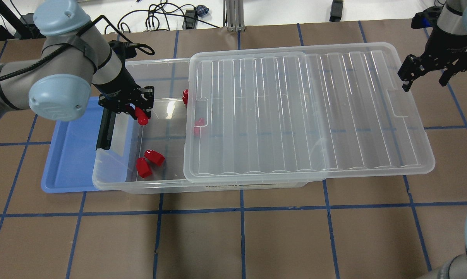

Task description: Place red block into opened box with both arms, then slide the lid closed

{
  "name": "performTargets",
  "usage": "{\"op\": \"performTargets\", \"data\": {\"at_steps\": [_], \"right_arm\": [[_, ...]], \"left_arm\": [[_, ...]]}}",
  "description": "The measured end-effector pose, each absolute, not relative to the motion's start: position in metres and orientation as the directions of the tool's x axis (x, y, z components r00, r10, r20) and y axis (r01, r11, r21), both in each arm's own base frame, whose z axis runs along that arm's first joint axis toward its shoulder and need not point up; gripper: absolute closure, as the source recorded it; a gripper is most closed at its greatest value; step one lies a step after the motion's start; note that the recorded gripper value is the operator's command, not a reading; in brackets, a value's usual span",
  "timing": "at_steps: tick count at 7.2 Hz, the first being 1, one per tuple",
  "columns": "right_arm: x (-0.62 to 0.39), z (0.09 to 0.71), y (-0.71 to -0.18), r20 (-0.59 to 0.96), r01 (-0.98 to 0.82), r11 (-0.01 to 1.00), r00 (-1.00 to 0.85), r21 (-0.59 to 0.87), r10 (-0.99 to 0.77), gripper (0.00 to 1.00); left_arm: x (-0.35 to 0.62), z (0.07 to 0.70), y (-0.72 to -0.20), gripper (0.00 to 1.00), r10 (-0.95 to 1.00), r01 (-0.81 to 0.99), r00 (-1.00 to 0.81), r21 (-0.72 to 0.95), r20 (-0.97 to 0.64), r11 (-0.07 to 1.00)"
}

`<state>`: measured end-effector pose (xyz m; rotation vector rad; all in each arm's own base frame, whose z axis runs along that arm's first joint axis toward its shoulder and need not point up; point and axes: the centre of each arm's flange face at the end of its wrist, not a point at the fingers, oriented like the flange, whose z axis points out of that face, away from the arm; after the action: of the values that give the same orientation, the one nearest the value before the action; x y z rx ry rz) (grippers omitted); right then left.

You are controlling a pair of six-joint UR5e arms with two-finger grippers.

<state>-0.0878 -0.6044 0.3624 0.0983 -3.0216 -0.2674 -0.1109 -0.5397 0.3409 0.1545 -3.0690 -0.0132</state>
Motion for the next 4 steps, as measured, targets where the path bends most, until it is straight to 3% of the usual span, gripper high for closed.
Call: {"op": "performTargets", "data": {"at_steps": [4], "right_arm": [[-0.089,0.367,-0.605,0.128,-0.044,0.986,-0.990,0.163,-0.065,0.00]], "left_arm": [[-0.119,0.306,-0.546,0.92,-0.128,-0.124,-0.990,0.060,0.064,0.990]]}}
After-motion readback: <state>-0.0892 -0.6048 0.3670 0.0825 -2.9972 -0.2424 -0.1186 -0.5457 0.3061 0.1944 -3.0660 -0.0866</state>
